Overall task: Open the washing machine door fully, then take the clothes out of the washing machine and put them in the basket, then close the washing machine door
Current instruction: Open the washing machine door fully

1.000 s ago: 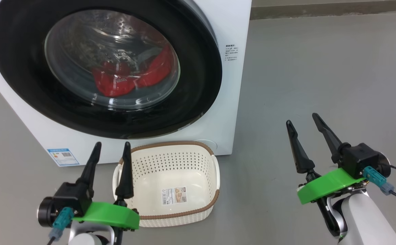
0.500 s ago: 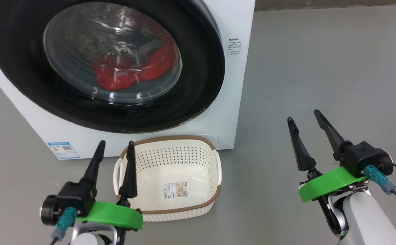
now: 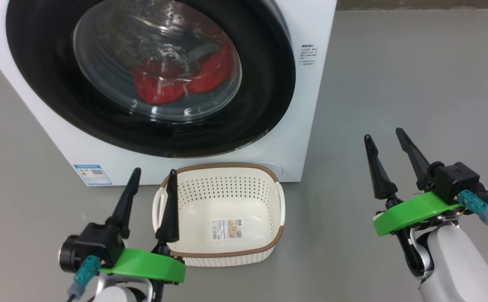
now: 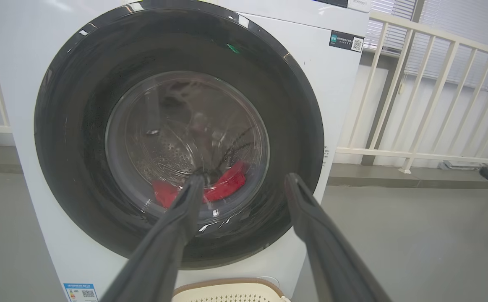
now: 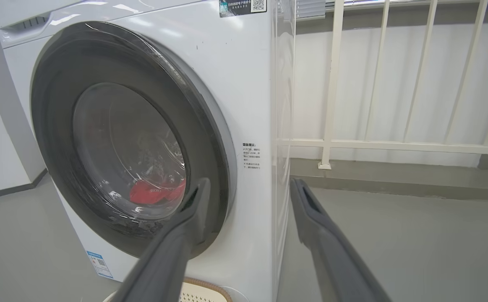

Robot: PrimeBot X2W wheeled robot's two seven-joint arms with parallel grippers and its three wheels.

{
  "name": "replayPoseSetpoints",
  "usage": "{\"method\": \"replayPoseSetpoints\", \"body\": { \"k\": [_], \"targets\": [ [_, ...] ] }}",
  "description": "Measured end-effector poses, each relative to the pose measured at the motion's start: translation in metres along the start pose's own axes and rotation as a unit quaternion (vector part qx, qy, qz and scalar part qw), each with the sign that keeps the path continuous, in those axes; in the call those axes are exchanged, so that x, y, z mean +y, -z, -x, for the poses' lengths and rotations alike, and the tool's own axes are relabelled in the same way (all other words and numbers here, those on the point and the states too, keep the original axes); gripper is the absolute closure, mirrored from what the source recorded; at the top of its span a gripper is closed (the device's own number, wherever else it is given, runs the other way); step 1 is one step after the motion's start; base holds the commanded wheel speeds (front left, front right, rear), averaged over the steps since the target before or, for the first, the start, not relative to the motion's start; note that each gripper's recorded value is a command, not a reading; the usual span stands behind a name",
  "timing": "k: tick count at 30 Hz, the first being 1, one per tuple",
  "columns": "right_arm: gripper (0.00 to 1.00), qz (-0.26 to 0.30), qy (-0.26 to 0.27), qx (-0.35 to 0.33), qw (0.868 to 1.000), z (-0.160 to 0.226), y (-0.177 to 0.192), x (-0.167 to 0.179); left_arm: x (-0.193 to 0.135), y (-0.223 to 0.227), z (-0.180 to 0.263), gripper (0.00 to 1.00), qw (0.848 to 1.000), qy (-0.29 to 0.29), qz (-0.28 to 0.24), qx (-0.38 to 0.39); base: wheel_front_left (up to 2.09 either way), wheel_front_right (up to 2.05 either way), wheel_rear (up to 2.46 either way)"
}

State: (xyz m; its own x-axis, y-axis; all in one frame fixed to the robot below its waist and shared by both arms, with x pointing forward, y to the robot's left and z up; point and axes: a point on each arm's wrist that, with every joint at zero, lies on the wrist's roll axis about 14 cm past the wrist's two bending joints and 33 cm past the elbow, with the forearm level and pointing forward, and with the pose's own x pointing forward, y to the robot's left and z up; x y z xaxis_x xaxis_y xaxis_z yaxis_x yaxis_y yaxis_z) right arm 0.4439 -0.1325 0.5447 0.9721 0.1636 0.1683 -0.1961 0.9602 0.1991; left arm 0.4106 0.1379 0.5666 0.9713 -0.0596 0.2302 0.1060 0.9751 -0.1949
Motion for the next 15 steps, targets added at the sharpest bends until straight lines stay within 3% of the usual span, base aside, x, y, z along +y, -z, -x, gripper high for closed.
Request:
{"method": "replayPoseSetpoints", "body": {
  "k": [3, 8, 15],
  "targets": [
    [1.00, -0.007, 0.002, 0.002, 1.000, -0.006, 0.002, -0.001, -0.001, -0.003, 0.000, 0.00, 1.000, 0.002, 0.003, -0.005, 0.00, 0.00, 0.00],
    [1.00, -0.042, 0.009, 0.004, 0.999, -0.021, 0.008, -0.003, 0.000, -0.004, -0.002, 0.00, 1.000, 0.002, 0.004, -0.009, 0.00, 0.00, 0.00],
    [1.00, -0.137, 0.033, 0.009, 0.990, -0.046, 0.021, -0.010, 0.003, -0.003, -0.008, 0.00, 1.000, -0.003, 0.004, -0.015, 0.00, 0.00, 0.00]
  ]
}}
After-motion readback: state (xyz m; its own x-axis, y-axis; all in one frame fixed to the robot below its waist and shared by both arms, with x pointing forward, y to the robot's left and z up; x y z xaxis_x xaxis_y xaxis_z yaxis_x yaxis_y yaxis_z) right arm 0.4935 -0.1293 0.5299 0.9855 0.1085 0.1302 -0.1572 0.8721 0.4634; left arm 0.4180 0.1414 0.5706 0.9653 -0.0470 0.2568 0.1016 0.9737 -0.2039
